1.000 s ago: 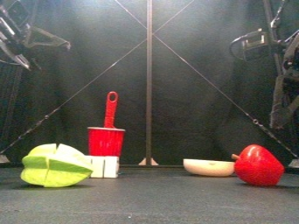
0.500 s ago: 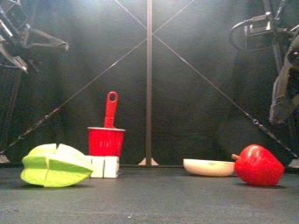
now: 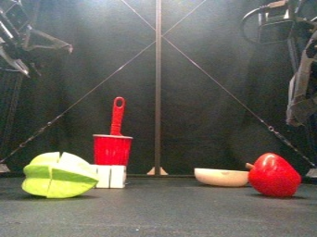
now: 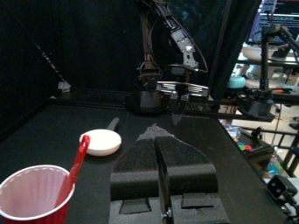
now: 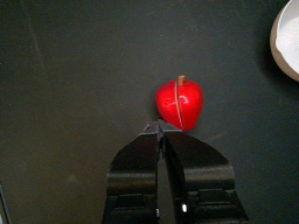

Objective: Grab apple

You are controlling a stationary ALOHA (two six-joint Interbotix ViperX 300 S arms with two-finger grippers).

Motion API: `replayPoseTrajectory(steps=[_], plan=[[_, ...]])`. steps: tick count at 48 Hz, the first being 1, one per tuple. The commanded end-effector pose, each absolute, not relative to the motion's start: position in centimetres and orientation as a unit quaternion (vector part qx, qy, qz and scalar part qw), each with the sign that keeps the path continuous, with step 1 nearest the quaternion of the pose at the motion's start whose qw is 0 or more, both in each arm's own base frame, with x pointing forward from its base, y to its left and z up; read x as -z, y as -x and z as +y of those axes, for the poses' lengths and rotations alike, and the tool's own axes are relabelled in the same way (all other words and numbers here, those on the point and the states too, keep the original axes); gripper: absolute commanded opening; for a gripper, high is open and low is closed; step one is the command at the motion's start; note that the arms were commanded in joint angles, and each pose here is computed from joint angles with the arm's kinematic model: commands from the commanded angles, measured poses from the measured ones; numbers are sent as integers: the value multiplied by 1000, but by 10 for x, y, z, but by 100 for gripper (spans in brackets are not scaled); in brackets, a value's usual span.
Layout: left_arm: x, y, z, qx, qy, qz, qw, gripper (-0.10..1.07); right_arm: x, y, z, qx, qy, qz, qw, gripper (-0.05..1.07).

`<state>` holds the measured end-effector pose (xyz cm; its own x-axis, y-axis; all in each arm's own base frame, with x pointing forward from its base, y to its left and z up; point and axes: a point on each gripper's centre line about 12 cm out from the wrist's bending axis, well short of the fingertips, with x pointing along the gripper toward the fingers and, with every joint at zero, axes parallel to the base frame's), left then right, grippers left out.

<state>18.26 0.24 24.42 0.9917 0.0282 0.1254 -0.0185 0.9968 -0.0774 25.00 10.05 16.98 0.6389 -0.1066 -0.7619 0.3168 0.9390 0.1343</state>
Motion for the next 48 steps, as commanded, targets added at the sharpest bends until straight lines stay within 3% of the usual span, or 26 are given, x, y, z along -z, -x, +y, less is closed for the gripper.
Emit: replayPoseTrajectory(steps=[1,13,20,35,48], plan=[[-253,-186,2,-10,40,-77,996,0,-176,-252,102,112,-131,400,900,49],[-254,-186,2,-10,38,-78,996,0,-173,-254,99,118,-130,402,899,78],[-255,-186,2,-10,40,-79,996,0,-171,-256,90,134,-134,402,896,89],[-255,-186,3,-12,39,-79,996,0,-156,-266,65,171,-122,409,888,92],[-254,-186,4,-14,40,-78,996,0,-143,-278,70,145,-114,419,889,92]])
